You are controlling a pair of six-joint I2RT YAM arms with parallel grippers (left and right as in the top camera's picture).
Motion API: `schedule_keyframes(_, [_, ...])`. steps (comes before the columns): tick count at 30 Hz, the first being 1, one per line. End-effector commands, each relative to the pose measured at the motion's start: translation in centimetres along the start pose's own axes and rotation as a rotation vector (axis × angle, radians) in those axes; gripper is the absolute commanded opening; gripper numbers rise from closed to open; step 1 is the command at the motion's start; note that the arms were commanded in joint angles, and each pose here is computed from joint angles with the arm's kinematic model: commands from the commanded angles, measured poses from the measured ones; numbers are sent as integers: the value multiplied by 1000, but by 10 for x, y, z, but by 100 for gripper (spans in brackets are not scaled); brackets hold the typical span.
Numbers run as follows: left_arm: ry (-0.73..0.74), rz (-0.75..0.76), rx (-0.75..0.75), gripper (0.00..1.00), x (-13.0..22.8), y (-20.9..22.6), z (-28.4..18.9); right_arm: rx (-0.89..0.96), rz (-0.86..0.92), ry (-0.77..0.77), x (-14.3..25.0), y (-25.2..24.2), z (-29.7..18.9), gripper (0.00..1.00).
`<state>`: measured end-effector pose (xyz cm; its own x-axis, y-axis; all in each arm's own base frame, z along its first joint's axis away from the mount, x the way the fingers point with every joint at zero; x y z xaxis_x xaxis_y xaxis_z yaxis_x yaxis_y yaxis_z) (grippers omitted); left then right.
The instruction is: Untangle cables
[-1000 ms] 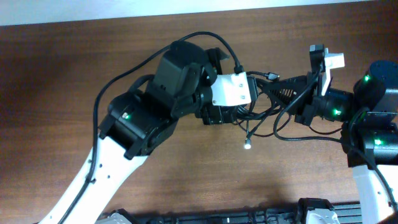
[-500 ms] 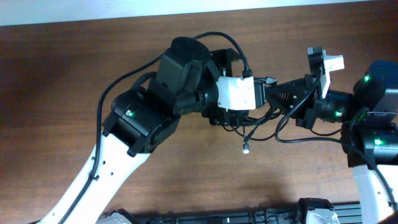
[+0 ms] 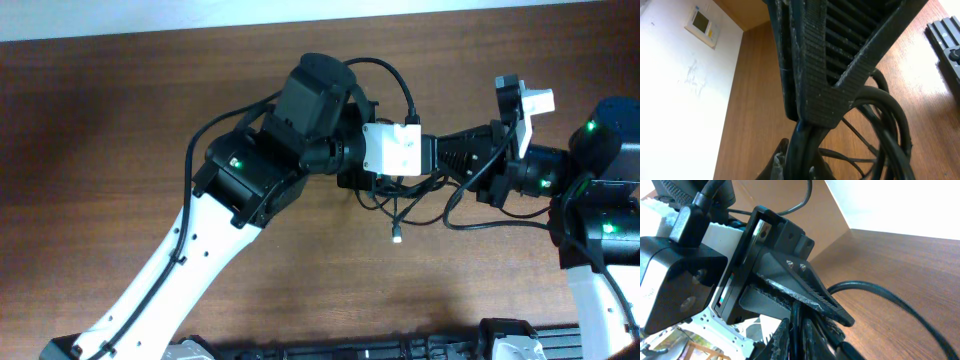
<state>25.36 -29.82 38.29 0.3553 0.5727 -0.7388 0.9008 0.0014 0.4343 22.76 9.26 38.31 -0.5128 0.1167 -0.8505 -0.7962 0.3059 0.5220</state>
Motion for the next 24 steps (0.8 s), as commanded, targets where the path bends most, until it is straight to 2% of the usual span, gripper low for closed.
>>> schedule_keyframes(1, [-20,-14,-2,0,-4,2,-1,-29,-8,6,-1,6,0,9])
schedule_keyframes(5, [6,-95,-29,0,-1,5,-1,-24,-9,5,-1,6,0,22])
schedule_keyframes(7, [76,-177,-106,0,9,14,-2,-24,-9,4,-1,6,0,28])
schedule_keyframes(10, [210,-339,-297,0,29,32,-9,44,2,-13,-2,-3,-1,38])
schedule_keyframes(16, [339,-724,-727,0,62,61,-37,274,143,-20,10,-33,-5,41])
schedule_keyframes(21, [281,-865,-748,0,60,60,-36,300,210,1,19,-35,-6,45])
schedule_keyframes(24, [212,-962,-675,0,53,55,-28,364,268,14,27,-43,-9,56])
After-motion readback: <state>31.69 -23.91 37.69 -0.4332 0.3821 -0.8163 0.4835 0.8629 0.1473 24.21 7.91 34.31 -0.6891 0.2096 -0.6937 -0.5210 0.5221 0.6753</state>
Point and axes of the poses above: each gripper's point midway between its finger pads, its own z axis out along the fingers, its own y axis along the line the jaws close on, x = y × z, the point moved 5 cm from there along -z, back along the fingers, and after that the axes turned 2 degrees about -z, right-handed, at the moved point
